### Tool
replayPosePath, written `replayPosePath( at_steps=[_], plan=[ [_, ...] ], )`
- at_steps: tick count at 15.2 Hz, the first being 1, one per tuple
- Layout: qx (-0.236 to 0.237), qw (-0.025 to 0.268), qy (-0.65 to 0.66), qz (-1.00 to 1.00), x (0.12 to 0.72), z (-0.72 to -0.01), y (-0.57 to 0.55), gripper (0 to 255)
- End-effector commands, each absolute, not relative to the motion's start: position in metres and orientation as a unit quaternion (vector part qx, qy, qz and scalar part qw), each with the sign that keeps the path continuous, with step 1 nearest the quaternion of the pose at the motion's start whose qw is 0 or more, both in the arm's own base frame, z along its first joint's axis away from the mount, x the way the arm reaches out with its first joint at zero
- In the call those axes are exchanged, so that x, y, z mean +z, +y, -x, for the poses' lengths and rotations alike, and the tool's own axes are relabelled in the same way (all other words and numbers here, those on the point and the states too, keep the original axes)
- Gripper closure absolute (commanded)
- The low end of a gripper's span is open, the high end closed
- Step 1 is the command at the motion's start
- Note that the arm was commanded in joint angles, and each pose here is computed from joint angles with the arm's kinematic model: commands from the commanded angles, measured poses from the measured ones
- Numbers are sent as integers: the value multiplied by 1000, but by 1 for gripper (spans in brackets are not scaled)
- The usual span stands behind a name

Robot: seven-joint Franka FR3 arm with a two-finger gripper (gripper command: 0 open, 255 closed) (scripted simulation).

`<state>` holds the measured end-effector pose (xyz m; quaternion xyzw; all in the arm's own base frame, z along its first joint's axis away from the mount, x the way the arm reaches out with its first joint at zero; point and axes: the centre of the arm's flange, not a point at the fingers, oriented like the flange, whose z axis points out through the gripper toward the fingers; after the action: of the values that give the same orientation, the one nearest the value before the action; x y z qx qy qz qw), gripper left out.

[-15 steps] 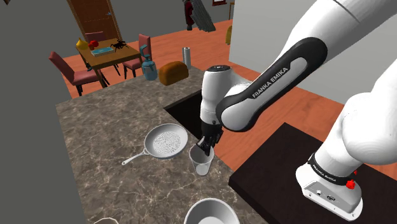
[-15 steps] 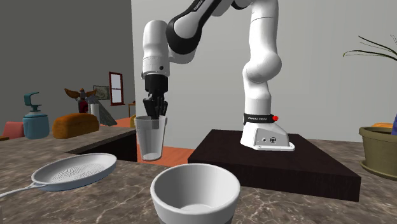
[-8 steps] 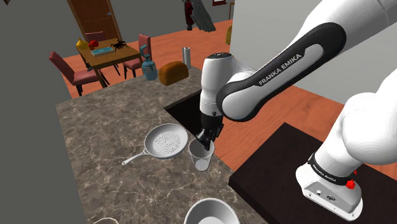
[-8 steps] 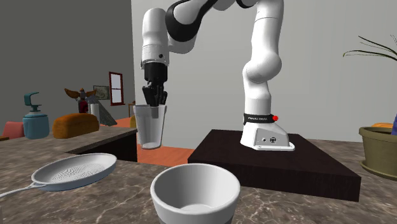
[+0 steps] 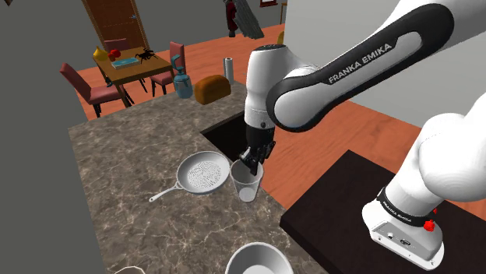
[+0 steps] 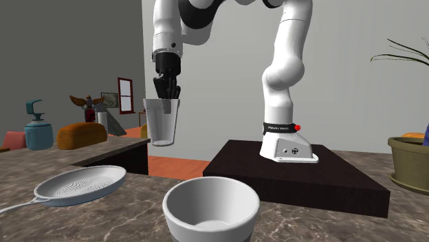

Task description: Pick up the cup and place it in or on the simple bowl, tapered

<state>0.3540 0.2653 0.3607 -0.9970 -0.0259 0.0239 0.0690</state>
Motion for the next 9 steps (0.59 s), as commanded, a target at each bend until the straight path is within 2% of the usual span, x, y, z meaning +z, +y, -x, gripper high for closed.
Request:
replayPosePath(
  at_steps=[1,9],
  plan=[
    [24,69,-26,997,367,-342,273,255],
    [24,69,-26,997,386,-256,330,255]
  ],
)
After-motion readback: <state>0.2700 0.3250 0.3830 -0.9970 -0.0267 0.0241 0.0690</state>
